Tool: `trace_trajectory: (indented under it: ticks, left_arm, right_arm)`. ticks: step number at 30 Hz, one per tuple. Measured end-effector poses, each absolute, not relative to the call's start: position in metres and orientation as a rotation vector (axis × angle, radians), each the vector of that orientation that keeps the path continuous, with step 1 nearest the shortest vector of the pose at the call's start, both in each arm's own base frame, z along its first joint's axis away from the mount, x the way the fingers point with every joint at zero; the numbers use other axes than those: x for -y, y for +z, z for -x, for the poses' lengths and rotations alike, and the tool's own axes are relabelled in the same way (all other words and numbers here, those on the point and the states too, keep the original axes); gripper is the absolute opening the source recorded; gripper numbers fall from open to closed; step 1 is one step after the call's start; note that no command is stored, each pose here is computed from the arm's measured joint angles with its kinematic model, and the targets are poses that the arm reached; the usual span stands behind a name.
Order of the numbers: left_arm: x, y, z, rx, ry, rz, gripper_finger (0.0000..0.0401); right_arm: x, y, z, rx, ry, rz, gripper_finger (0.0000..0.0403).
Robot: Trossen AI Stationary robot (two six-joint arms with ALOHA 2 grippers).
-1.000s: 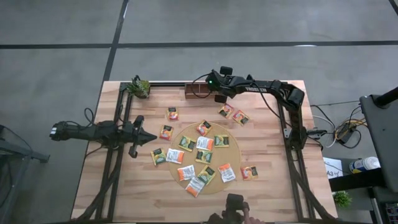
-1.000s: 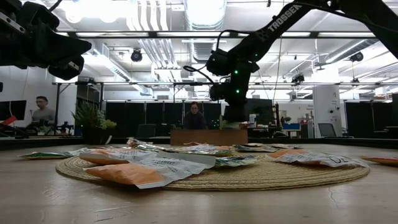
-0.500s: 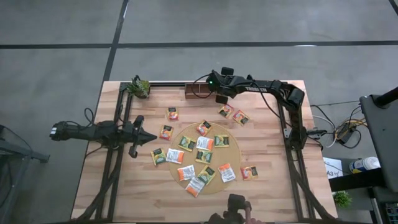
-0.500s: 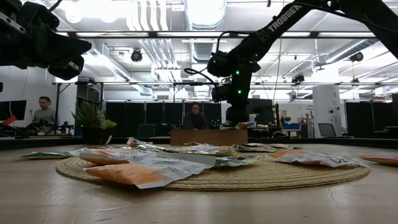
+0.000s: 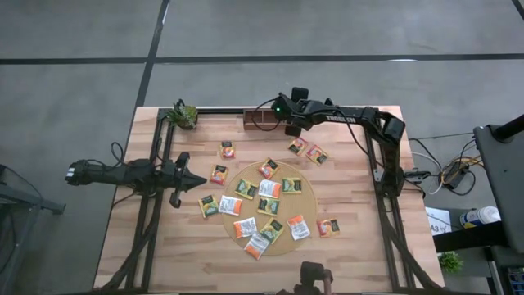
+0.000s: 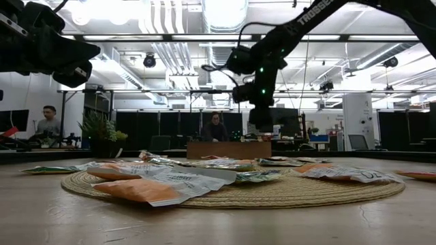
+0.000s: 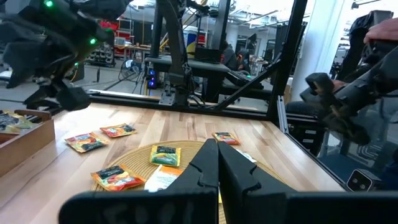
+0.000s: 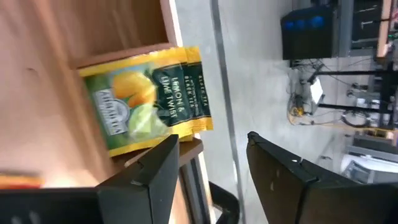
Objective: Pick & Place Tea
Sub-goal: Put the yellow tea bag into the right section of the wooden organizer
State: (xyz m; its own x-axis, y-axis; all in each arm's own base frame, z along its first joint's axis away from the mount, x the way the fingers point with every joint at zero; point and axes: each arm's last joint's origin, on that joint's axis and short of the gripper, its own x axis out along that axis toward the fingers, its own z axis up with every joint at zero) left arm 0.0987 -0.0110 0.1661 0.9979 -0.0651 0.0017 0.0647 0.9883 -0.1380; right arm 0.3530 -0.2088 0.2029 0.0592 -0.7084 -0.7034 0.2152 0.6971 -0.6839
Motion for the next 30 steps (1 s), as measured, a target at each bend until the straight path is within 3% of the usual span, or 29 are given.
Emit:
trace_trajectory:
  ticks: [8,14,19,25,30]
  left_arm:
    - [0.011,0.166,-0.099,-0.003,-0.065,0.138,0.0000]
    - [0.011,0.166,-0.099,-0.003,-0.065,0.139,0.0000]
    - [0.011,0.166,-0.099,-0.003,-0.065,0.139,0.0000]
    - [0.011,0.166,-0.099,-0.003,-0.065,0.138,0.0000]
    - [0.011,0.166,-0.099,-0.003,-0.065,0.139,0.0000]
  right_arm:
    - [0.176,0.227,-0.355,-1.250,-0.623,0.366,0.0185]
    - [0.139,0.229,-0.354,-1.298,-0.576,0.259,0.0185]
    - [0.108,0.225,-0.351,-1.346,-0.650,0.088,0.0185]
    - [0.089,0.223,-0.346,-1.289,-0.868,-0.285,0.0185]
    - [0.081,0.221,-0.348,-1.285,-0.819,-0.718,0.0185]
